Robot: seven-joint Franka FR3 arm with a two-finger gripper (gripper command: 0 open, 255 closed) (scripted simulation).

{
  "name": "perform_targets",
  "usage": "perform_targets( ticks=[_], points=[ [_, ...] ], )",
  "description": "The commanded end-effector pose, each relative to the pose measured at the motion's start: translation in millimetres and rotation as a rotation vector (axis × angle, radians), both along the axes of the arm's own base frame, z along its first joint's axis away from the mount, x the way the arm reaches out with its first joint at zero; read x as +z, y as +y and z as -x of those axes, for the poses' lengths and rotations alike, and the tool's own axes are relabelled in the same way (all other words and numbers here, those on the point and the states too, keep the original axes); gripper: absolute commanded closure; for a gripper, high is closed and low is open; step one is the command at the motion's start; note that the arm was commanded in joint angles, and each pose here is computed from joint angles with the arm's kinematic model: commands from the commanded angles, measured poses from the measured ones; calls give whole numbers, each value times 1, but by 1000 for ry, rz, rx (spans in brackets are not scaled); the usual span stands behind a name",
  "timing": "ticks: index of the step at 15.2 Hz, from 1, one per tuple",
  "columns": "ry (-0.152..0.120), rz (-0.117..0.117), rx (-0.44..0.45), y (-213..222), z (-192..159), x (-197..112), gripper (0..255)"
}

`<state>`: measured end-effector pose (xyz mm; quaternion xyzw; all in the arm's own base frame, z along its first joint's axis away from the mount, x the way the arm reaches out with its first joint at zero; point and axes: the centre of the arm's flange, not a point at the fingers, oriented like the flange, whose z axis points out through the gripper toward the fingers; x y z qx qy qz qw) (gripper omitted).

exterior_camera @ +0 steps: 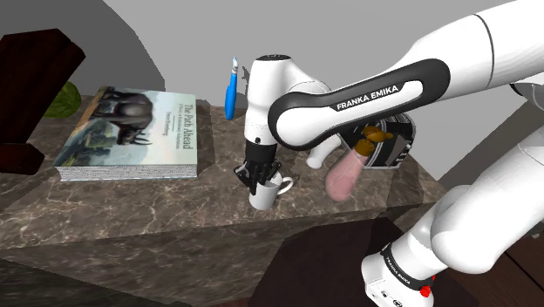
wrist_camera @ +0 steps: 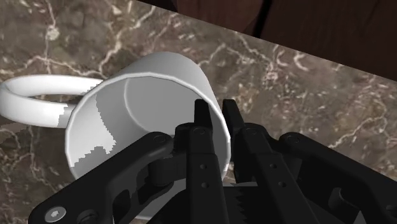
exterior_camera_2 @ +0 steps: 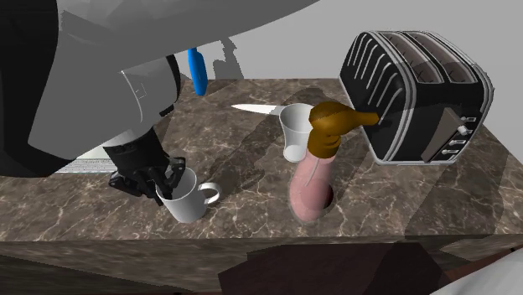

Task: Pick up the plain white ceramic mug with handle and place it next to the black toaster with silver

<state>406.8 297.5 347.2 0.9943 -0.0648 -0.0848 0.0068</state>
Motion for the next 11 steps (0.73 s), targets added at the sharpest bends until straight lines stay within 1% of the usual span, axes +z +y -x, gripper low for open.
perform_targets(
  ticks=[1,11],
  points=[
    [0,0,0,0,0,5,255],
    [0,0,0,0,0,58,255]
  ],
)
